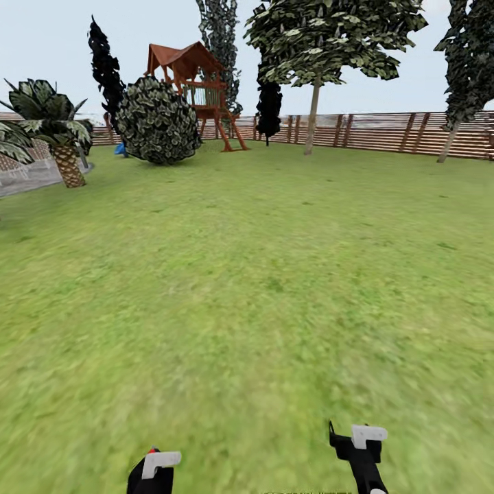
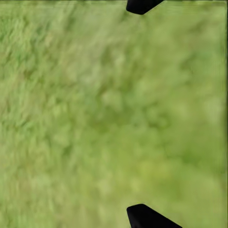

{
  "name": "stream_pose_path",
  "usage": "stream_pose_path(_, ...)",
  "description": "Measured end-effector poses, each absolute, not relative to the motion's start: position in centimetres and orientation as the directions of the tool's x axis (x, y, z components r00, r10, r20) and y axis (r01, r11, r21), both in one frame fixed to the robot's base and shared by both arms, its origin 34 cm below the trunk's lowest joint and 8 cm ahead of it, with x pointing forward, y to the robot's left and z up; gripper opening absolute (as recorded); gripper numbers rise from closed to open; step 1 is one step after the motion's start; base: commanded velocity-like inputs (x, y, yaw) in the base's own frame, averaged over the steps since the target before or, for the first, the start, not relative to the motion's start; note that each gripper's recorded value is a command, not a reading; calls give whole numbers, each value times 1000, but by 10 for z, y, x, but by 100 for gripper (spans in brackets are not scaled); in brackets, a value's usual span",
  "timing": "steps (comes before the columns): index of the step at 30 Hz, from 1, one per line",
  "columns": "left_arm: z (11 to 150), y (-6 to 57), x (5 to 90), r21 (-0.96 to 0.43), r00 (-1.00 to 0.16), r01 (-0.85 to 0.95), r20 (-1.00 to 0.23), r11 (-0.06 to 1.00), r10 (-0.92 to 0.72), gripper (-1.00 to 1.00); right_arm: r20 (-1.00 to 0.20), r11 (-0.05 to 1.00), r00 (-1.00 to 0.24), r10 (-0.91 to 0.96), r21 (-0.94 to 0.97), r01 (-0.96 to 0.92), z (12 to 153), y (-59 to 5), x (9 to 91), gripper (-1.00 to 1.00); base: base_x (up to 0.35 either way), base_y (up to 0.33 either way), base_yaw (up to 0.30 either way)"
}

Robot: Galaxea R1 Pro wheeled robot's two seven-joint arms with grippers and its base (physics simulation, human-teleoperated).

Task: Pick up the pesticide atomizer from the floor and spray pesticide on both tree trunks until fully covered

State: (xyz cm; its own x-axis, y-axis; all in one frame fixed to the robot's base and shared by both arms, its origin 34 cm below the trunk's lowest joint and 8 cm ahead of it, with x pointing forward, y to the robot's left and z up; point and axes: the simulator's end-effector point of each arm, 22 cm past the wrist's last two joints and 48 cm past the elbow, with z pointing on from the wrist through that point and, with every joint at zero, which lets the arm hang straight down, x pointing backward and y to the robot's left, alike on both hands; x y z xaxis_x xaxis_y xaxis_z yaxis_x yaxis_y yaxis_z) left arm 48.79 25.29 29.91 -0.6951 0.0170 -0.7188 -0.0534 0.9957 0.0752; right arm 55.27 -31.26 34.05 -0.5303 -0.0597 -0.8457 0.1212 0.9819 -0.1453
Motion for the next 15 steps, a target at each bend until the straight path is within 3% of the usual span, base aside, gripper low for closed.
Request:
stream_pose_path(10, 298, 253, 487, 73, -699, -53, -715, 996, 15, -100, -843, 982, -534, -60, -146, 121, 339, -313, 552, 100, 9, -21, -298)
stream_pose_path(15, 297, 253, 486, 73, -701, -54, -713, 996, 15, -100, -842, 982, -536, -60, -146, 120, 338, -313, 551, 100, 260, 0, -299)
